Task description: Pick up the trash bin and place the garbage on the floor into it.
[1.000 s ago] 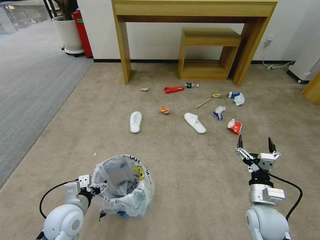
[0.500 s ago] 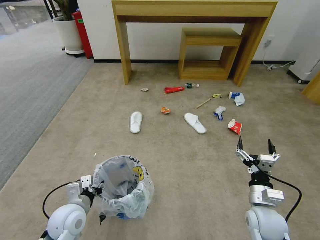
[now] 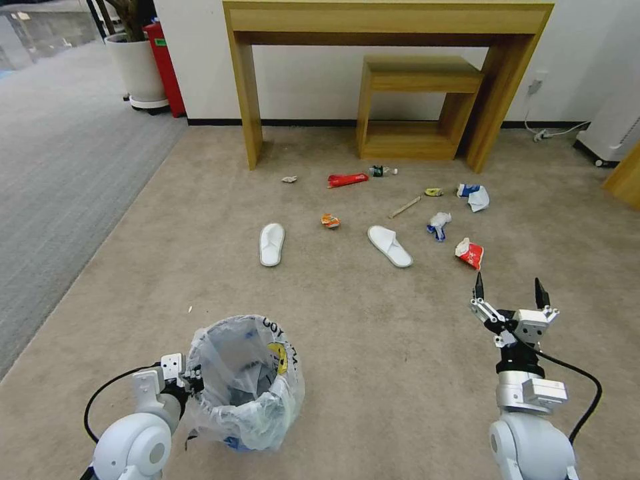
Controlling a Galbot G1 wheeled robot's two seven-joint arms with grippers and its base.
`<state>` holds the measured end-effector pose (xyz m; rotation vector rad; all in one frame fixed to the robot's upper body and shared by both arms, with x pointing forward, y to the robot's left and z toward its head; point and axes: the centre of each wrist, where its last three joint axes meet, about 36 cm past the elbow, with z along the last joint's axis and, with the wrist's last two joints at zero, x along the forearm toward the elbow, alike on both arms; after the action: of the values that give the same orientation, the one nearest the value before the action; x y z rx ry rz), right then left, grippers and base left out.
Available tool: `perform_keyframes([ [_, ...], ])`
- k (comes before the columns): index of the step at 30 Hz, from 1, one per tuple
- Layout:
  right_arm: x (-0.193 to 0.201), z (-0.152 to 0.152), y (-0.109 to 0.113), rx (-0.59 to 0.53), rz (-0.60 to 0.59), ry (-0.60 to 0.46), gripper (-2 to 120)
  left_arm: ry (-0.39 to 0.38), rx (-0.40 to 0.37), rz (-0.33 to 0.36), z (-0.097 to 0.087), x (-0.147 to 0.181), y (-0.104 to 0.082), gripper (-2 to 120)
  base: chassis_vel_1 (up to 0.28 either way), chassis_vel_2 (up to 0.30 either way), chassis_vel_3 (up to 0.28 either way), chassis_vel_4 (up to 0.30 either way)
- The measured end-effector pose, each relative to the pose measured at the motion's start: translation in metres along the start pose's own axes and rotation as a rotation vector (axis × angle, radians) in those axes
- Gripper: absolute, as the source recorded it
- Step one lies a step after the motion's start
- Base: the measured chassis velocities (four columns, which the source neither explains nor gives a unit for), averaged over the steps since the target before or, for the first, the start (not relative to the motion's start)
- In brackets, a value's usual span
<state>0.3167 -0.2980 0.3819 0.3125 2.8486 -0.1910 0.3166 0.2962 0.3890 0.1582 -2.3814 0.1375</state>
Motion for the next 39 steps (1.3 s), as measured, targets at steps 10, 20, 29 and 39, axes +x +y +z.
perform_keyframes([
  [10,0.001,-0.006,-0.002,0.002,-0.004,-0.009,100,-0.006,0.026,-0.017,-0.006,0.009,0.001,3,0.000,0.000,0.000,0.000],
  [20,0.000,-0.008,-0.001,0.001,-0.012,-0.010,100,-0.062,0.078,-0.008,-0.031,0.035,0.002,1,0.000,0.000,0.000,0.000],
  [29,0.000,-0.009,-0.002,0.001,-0.022,-0.006,100,-0.111,0.146,0.001,-0.052,0.060,0.002,1,0.000,0.000,0.000,0.000],
  [39,0.000,-0.009,-0.005,-0.009,-0.032,0.006,100,-0.174,0.179,-0.004,-0.065,0.082,0.007,1,0.000,0.000,0.000,0.000],
])
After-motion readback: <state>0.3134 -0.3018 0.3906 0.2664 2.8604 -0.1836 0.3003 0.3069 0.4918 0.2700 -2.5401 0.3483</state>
